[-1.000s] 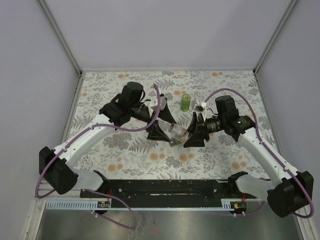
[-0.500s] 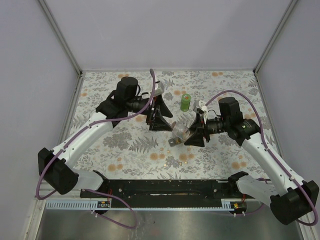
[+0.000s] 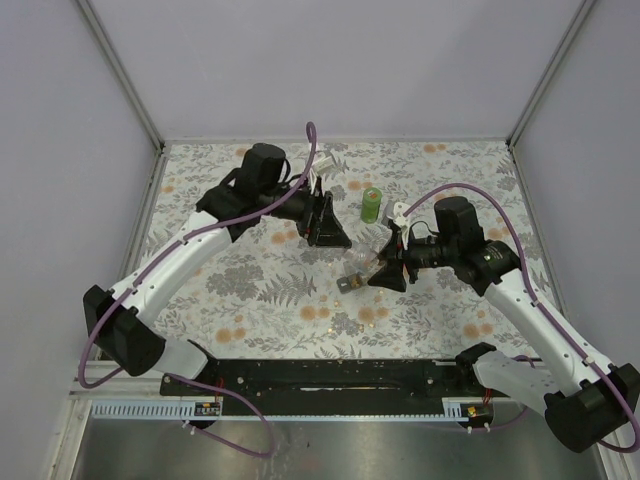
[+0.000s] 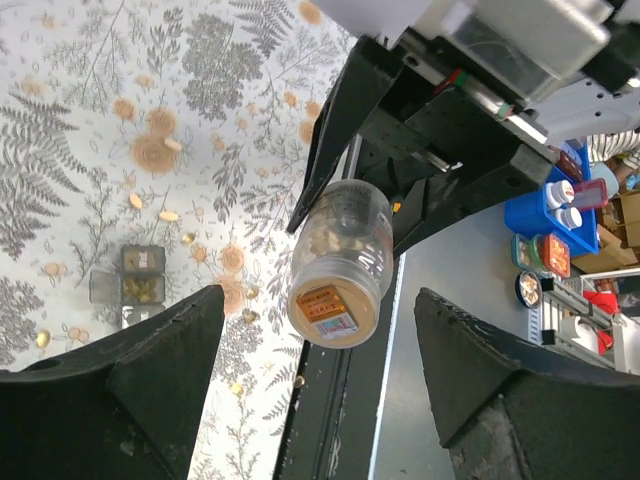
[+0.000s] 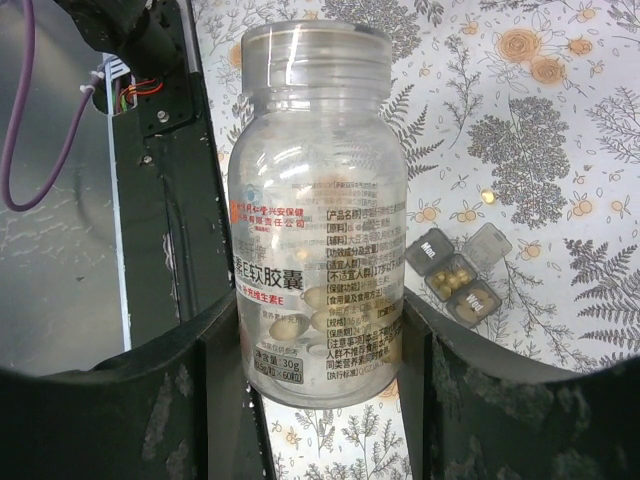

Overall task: Sort the pills into containers
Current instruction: Screw the lid of the pill bottle onto the pill bottle.

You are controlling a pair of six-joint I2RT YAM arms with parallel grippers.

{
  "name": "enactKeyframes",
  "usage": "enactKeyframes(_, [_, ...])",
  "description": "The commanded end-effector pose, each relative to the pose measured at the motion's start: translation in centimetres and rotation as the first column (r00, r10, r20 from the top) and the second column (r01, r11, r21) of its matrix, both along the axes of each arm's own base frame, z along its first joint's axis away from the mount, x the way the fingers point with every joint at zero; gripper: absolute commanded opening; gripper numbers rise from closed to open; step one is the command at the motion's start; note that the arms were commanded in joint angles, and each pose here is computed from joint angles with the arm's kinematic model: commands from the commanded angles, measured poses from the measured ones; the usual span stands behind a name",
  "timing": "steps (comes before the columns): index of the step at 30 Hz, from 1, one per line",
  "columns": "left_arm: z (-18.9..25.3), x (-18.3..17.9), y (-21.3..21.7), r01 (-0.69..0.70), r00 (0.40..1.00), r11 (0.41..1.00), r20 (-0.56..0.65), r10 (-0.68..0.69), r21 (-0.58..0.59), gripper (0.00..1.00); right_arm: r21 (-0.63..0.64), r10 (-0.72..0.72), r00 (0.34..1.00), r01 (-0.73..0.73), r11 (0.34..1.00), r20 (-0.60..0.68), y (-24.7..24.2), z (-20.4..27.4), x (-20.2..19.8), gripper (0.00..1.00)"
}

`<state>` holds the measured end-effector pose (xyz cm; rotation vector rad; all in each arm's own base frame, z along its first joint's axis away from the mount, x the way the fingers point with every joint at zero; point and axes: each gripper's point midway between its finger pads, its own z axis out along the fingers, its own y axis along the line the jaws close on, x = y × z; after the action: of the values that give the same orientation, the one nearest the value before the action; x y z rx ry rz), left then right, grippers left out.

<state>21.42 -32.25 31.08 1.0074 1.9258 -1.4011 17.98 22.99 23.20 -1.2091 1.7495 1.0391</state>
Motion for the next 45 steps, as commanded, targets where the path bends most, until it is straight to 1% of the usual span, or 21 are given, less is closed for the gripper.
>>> enactKeyframes(1, [0.0, 0.3, -0.2, -0.053, 0.998, 0.998, -0.044, 0.054, 0.035, 0.80, 0.013, -0.002, 0.997, 0.001, 1.000, 0.078, 0.3, 1.1, 0.5, 0.00])
enactKeyframes(7, [-0.6, -0.1, -1.0, -0.026, 0.991, 0.999, -0.131, 0.031, 0.039, 0.77, 0.010, -0.002, 0.997, 0.001, 1.000, 0.078, 0.3, 0.9, 0.5, 0.00])
enactKeyframes(9, [-0.6, 0.0, -1.1, -0.029, 0.990, 0.999, -0.137, 0.035, 0.041, 0.73, 0.007, -0.005, 0.997, 0.005, 1.000, 0.078, 0.2, 0.8, 0.6, 0.00])
enactKeyframes(12, [-0.8, -0.1, -1.1, -0.028, 0.988, 0.999, -0.149, 0.034, 0.046, 0.70, 0.007, -0.006, 0.997, 0.005, 1.000, 0.083, 0.2, 0.8, 0.5, 0.00])
enactKeyframes(20, [-0.8, -0.6, -1.1, -0.019, 0.988, 0.999, -0.151, 0.026, 0.046, 0.59, 0.004, 0.000, 0.997, 0.000, 1.000, 0.073, 0.4, 0.7, 0.7, 0.00])
enactKeyframes(22, [-0.6, -0.6, -1.1, -0.016, 0.989, 0.999, -0.147, 0.022, 0.042, 0.54, 0.001, -0.004, 0.997, 0.004, 1.000, 0.072, 0.3, 0.6, 0.7, 0.00])
enactKeyframes(24, [-0.7, -0.8, -1.2, -0.004, 0.989, 0.999, -0.150, 0.010, 0.039, 0.46, 0.001, -0.004, 0.997, 0.004, 1.000, 0.071, 0.3, 0.7, 0.8, 0.00])
enactKeyframes(29, [-0.7, -1.2, -1.3, 0.030, 0.990, 0.999, -0.135, -0.026, 0.030, 0.36, 0.000, 0.001, 0.998, -0.001, 1.000, 0.063, 0.4, 0.6, 0.7, 0.00])
enactKeyframes(32, [-0.8, -1.4, -1.5, 0.052, 0.993, 0.998, -0.108, -0.048, 0.028, 0.34, 0.004, 0.010, 0.999, -0.010, 1.000, 0.053, 0.5, 0.6, 0.5, 0.00])
enactKeyframes(39, [-0.7, -2.4, -1.5, 0.144, 0.989, 0.989, 0.013, -0.144, 0.017, 0.34, 0.018, 0.027, 0.999, -0.027, 0.999, 0.020, 0.8, 0.6, 0.3, 0.00])
enactKeyframes(43, [-0.4, -2.9, -1.5, 0.196, 0.975, 0.981, 0.106, -0.194, -0.003, 0.34, 0.026, 0.039, 0.999, -0.039, 0.999, -0.003, 1.1, 0.5, 0.1, 0.00])
enactKeyframes(45, [-0.3, -3.3, -1.5, 0.233, 0.958, 0.972, 0.176, -0.227, -0.017, 0.34, 0.034, 0.046, 0.999, -0.046, 0.998, -0.013, 1.2, 0.6, 0.0, 0.00])
